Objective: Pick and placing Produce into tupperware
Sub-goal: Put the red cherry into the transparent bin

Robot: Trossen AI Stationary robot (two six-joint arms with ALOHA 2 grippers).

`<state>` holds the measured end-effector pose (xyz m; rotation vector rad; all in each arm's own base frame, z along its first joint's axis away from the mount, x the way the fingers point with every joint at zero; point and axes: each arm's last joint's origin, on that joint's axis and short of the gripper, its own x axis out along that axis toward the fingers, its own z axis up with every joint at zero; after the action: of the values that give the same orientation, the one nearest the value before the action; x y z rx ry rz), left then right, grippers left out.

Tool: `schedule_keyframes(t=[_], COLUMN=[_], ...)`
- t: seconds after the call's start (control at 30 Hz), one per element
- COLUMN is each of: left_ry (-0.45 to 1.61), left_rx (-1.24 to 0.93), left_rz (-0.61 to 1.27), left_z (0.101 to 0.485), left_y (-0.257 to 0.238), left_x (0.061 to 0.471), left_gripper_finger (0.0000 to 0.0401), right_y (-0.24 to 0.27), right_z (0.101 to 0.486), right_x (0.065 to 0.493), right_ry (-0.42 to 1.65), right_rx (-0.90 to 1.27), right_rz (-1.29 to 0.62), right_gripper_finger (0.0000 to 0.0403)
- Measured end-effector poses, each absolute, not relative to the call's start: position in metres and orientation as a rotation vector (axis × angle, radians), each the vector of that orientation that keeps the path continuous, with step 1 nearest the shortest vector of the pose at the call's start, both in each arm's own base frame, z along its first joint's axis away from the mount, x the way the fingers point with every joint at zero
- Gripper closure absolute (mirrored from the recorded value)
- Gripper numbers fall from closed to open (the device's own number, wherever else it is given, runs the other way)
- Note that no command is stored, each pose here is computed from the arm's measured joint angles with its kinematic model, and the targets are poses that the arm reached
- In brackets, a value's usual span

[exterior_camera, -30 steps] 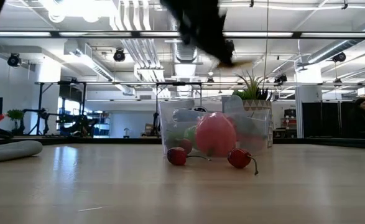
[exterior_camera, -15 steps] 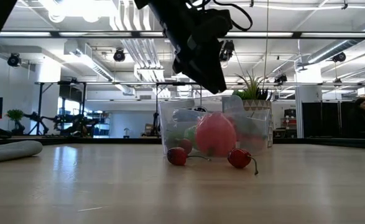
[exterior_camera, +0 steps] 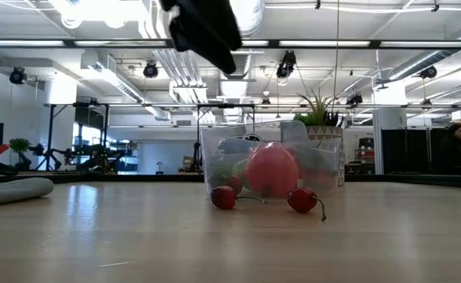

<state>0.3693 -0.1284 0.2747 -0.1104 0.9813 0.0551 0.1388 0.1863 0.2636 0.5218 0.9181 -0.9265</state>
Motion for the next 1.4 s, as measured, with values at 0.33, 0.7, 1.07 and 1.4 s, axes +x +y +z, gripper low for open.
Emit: schedule_keyframes(t=[0.33, 0.7, 1.07, 1.4], left_ry=[0.976, 1.024, 0.952, 0.851], left_rx=[0.01, 0.0, -0.038, -0.211], left_rz=[-0.063, -0.031, 0.063, 0.196], left_z=[0.206, 0.213, 0.243, 0.23], left_y=[-0.173, -0.164, -0.154, -0.14], left_x=[0.349, 0.334, 0.25, 0.181], left_gripper_finger=[0.0173, 0.0173, 0.0173, 0.0173], right_y=[0.191, 0.198, 0.155, 0.161], right_z=[0.259, 0.227, 0.223, 0.199], right_x=[0.147, 0.19, 0.263, 0.324], right_ry=[0.916, 0.858, 0.854, 1.079], right_rx=[0.606, 0.934, 0.994, 0.959], right_rz=[-0.879, -0.68, -0.442, -0.339], right_gripper_finger=[0.0145, 0.0145, 0.0145, 0.0145])
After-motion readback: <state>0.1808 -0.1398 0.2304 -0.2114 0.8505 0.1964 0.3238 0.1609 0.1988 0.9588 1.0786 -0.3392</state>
